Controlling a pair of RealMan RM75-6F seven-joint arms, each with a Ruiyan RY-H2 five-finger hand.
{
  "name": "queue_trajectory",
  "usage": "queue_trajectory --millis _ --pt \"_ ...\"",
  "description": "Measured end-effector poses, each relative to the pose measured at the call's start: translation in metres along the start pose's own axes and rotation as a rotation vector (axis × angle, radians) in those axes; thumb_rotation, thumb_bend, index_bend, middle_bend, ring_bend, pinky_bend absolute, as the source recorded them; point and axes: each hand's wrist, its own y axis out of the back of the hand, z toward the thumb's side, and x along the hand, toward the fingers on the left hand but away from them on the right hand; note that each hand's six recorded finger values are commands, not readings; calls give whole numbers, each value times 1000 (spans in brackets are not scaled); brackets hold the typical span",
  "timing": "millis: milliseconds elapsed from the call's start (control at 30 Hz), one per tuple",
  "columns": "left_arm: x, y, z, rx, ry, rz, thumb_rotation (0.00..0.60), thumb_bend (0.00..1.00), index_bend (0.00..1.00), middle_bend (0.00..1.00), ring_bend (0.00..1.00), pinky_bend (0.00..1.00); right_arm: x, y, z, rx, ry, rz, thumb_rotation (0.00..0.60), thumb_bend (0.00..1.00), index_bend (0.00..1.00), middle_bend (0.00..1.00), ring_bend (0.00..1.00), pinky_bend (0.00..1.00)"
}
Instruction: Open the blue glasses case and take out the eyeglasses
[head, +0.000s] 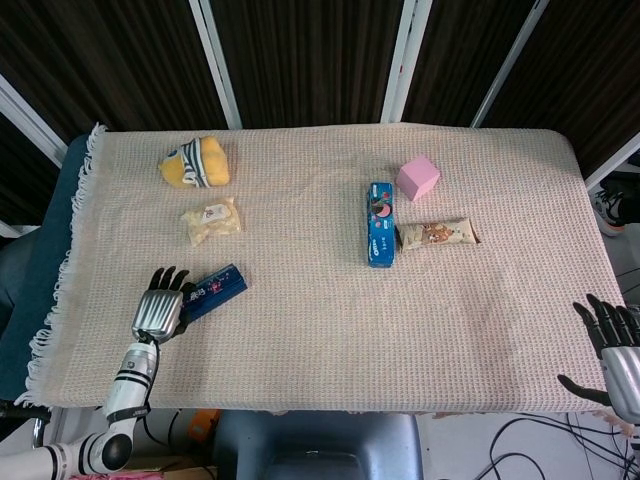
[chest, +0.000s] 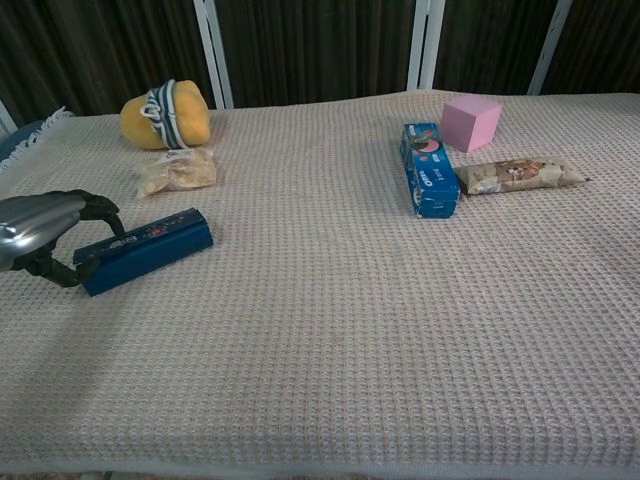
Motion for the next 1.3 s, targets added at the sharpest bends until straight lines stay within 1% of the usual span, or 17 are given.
queue_trajectory --millis 233,400,500,533,600,700,733,800,867,967,1033,1133,1167,1300 --pt "7 3 -4 -10 16 36 600 482 469 124 30 47 1 1 0 -2 1 0 600 222 0 0 0 0" --pt "18 6 -11 -15 48 47 600 468 466 128 33 48 1 2 -1 -6 2 -1 600 222 0 0 0 0" --pt "27 7 -17 -26 79 48 600 456 445 130 37 49 1 2 -1 -6 4 0 600 222 0 0 0 0" --pt "30 8 -19 -31 90 49 600 448 427 130 38 49 2 2 -1 -6 4 0 600 222 0 0 0 0" --pt "37 9 -25 -42 114 51 600 431 355 127 38 49 2 2 -1 -7 3 0 600 221 0 0 0 0" --pt "46 11 -32 -64 149 51 600 419 203 119 38 49 2 2 -1 -6 4 3 600 222 0 0 0 0" --pt "47 12 -34 -73 154 52 600 418 167 117 38 49 1 1 -1 -6 4 4 600 222 0 0 0 0" --pt "48 13 -35 -95 154 58 600 416 131 112 37 49 1 1 0 -5 4 6 600 222 0 0 0 0" --pt "47 16 -35 -114 148 65 600 416 116 109 36 49 1 0 0 -4 4 7 600 222 0 0 0 0" --pt "44 19 -35 -133 137 75 600 417 120 104 35 49 1 0 0 -2 6 10 600 222 0 0 0 0" --pt "40 22 -34 -150 119 81 600 419 158 101 32 48 1 0 1 -2 7 10 600 222 0 0 0 0" --pt "24 29 -25 -198 41 82 600 431 214 97 28 45 2 1 1 -6 9 4 600 222 0 0 0 0" --pt "14 32 -18 -217 -3 78 600 437 226 96 26 44 3 1 1 -6 11 4 600 222 0 0 0 0" --pt "-19 33 -4 -246 -129 45 600 459 241 82 13 41 4 0 4 -5 20 11 600 221 0 0 0 0"
